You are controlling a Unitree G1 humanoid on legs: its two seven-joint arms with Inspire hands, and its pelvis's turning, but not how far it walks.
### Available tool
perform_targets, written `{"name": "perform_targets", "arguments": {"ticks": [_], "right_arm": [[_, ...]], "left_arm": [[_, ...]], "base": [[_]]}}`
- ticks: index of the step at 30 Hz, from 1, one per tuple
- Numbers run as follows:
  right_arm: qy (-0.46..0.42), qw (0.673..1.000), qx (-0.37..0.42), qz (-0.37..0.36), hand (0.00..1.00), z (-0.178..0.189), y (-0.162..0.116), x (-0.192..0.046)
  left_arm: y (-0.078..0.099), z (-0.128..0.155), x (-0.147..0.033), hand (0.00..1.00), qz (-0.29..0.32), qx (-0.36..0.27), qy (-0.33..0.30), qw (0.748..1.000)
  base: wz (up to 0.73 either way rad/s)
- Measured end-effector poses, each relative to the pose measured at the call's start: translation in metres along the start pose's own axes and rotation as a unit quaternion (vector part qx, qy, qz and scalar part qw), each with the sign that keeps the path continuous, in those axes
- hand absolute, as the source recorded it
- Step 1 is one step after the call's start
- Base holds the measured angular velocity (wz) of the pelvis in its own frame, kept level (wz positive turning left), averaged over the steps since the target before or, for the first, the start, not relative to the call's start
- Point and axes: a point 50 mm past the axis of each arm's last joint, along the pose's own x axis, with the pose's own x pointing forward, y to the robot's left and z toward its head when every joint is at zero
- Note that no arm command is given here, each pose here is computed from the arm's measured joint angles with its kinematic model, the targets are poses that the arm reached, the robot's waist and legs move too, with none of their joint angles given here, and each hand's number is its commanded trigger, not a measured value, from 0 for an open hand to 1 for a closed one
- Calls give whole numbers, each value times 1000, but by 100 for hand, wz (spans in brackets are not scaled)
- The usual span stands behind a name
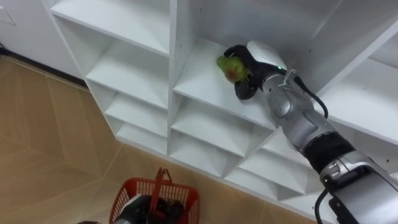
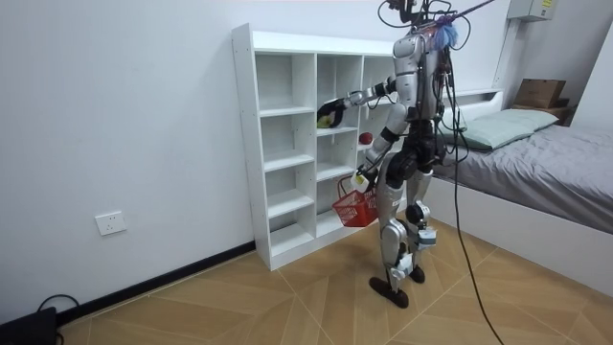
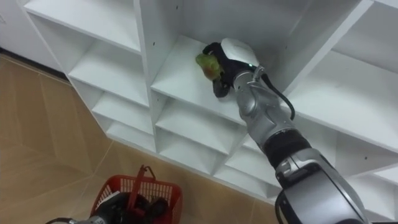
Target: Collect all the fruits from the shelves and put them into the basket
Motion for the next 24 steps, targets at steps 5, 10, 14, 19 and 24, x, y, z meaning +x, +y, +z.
{"name": "perform_targets", "arguments": {"ticks": [5, 10, 14, 19, 24], "right_arm": [[-7, 1000, 1, -1, 100, 3, 0, 0], [-7, 1000, 2, 1, 100, 3, 0, 0], [-6, 1000, 2, 3, 100, 3, 1, 0], [-6, 1000, 3, 3, 100, 3, 1, -1], [-6, 1000, 10, 5, 100, 3, 2, -1]], "left_arm": [[-1, 0, 0, 100, -2, 1, 0, 1000], [-1, 0, 0, 100, -2, 1, 0, 1000], [-1, 0, 0, 100, -2, 0, 0, 1000], [-1, 0, 0, 100, -2, 0, 0, 1000], [-1, 0, 0, 100, -2, 1, -1, 1000]], "base": [[0], [0], [0], [0], [0]]}}
